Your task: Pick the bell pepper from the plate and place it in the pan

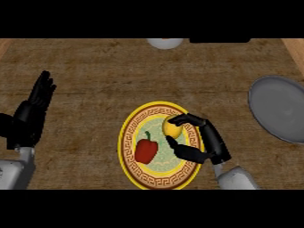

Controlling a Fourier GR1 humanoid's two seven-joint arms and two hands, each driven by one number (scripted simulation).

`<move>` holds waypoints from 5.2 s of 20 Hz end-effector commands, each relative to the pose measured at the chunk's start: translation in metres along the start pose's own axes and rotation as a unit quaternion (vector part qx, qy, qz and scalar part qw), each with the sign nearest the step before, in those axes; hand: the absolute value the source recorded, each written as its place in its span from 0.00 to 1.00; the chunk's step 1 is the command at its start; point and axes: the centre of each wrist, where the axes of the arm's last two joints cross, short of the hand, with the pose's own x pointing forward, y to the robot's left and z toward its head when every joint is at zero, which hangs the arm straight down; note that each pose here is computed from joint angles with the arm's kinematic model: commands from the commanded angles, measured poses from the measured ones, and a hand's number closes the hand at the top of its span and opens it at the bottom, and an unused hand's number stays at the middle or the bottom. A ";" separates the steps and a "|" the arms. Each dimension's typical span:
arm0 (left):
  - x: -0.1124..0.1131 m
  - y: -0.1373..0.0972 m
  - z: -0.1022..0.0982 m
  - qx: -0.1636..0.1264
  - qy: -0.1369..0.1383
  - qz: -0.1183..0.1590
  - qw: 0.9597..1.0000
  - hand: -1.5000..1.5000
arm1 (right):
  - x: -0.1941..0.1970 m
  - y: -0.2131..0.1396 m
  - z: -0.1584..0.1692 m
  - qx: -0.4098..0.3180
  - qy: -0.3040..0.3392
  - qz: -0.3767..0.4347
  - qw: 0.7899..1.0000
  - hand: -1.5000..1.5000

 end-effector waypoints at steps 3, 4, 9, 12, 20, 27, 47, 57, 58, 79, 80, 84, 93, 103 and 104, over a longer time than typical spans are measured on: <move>-0.008 -0.006 0.007 0.022 0.014 0.016 1.000 0.50 | 0.003 -0.009 0.047 -0.133 -0.067 0.152 0.977 0.00; -0.005 -0.001 0.001 0.025 0.008 0.014 1.000 0.50 | 0.016 -0.008 0.058 -0.128 -0.072 0.158 0.976 0.00; 0.002 0.007 -0.006 0.013 0.014 0.016 1.000 0.50 | 0.079 -0.041 0.081 -0.073 -0.028 0.230 0.970 0.00; -0.006 -0.003 -0.006 0.010 0.018 0.010 1.000 0.50 | 0.101 -0.050 0.083 -0.020 0.005 0.308 0.951 0.00; 0.011 -0.014 -0.007 -0.010 0.008 0.022 1.000 0.50 | 0.204 -0.035 0.065 -0.012 0.067 0.352 0.934 0.00; 0.004 -0.043 -0.019 -0.007 -0.002 0.020 1.000 0.50 | 0.244 0.000 0.019 0.016 0.061 0.356 0.932 0.00; -0.001 -0.019 -0.004 0.005 0.006 0.030 1.000 0.50 | 0.204 0.063 -0.014 0.044 0.150 0.361 0.919 0.00; 0.007 -0.004 -0.028 -0.005 0.001 0.021 1.000 0.50 | 0.153 0.051 -0.029 0.110 0.185 0.353 0.911 0.00; 0.020 0.006 -0.008 -0.007 0.009 0.023 1.000 0.50 | 0.162 0.057 -0.033 0.116 0.192 0.351 0.909 0.00; 0.000 -0.020 -0.006 -0.009 0.011 0.018 1.000 0.50 | 0.138 0.089 -0.060 0.168 0.274 0.458 0.829 0.00; 0.018 -0.008 -0.026 0.002 -0.001 0.023 1.000 0.50 | 0.131 0.099 -0.044 0.167 0.275 0.460 0.828 0.00; -0.006 -0.026 -0.007 -0.004 0.004 0.016 1.000 0.50 | 0.121 0.101 -0.044 0.180 0.266 0.447 0.835 0.00; 0.013 -0.030 -0.019 -0.009 0.000 0.021 1.000 0.50 | 0.103 0.100 -0.070 0.186 0.292 0.463 0.816 0.00; 0.004 -0.012 -0.014 -0.010 0.008 0.019 1.000 0.50 | 0.074 0.122 -0.050 0.257 0.263 0.442 0.818 1.00; 0.017 -0.019 -0.015 -0.016 0.006 0.025 1.000 0.50 | 0.077 0.121 -0.058 0.258 0.244 0.464 0.811 1.00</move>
